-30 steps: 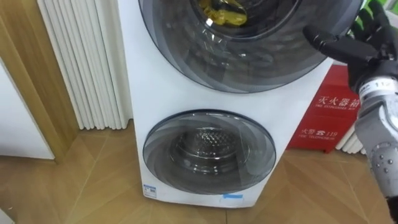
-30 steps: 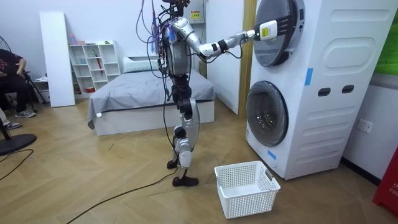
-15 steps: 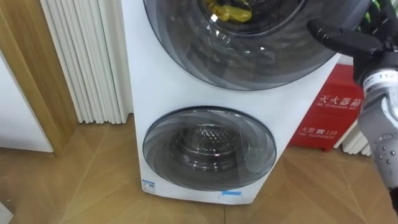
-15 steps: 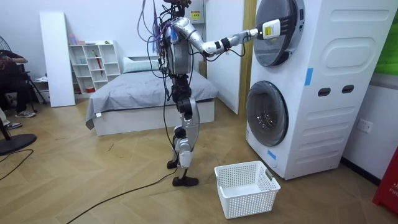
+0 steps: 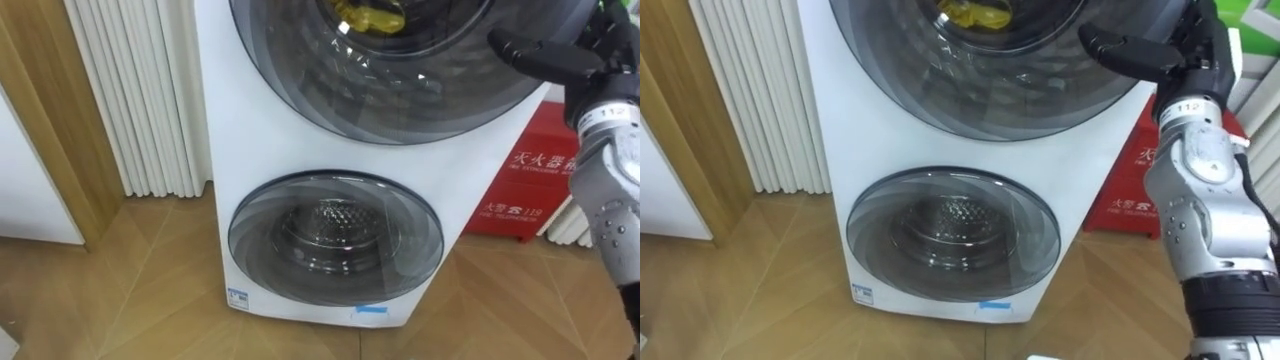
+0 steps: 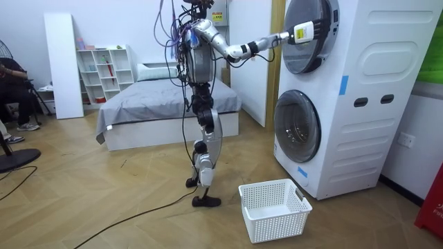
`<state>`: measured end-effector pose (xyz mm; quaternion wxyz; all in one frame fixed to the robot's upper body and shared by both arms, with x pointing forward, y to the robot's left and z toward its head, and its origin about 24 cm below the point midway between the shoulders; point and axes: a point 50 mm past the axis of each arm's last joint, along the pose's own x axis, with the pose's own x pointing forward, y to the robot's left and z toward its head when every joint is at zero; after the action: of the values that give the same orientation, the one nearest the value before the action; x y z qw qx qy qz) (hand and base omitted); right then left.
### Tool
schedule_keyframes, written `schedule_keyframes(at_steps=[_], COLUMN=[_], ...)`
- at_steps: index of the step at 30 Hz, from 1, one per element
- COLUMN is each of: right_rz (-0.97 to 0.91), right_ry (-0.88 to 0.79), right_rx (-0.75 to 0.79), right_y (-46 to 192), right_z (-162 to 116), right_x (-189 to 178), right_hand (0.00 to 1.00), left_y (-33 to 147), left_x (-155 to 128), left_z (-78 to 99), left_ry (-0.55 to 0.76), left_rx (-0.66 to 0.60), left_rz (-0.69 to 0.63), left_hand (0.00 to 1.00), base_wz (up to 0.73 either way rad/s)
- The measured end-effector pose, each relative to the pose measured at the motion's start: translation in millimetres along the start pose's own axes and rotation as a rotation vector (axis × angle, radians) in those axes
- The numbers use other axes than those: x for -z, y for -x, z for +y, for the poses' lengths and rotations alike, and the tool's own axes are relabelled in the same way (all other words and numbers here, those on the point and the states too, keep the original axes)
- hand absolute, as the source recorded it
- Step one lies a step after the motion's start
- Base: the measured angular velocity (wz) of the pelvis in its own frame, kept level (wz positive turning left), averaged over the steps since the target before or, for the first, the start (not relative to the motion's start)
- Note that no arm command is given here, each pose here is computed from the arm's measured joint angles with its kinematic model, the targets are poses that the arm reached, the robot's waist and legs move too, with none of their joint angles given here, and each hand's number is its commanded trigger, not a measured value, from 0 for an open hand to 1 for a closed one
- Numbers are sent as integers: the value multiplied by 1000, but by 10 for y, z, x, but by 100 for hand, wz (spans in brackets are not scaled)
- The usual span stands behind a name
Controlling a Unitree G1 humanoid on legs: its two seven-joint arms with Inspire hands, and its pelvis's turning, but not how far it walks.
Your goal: Pick clothes from washing machine
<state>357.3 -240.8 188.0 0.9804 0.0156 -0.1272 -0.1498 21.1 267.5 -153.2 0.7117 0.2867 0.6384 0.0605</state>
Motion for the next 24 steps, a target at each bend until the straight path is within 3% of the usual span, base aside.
schedule_keyframes(at_steps=[3, 9, 16, 24], right_rz=[-14, -42, -39, 128], right_ry=[66, 34, -29, -54], right_rx=[-31, -102, -198, -267], right_y=[35, 212, 648, 1060], right_z=[73, 221, 280, 252], right_x=[16, 7, 266, 719], right_hand=[0, 0, 0, 0], left_y=[-2, -20, -25, 1], left_x=[-6, -121, -117, -119], left_z=[7, 62, -5, -98], left_ry=[1, -39, -73, -98], left_rx=[-1, -12, 6, 28], left_rz=[-2, -36, -41, -67], left_hand=[0, 0, 0, 0], base_wz=[-35, -20, -11, 6])
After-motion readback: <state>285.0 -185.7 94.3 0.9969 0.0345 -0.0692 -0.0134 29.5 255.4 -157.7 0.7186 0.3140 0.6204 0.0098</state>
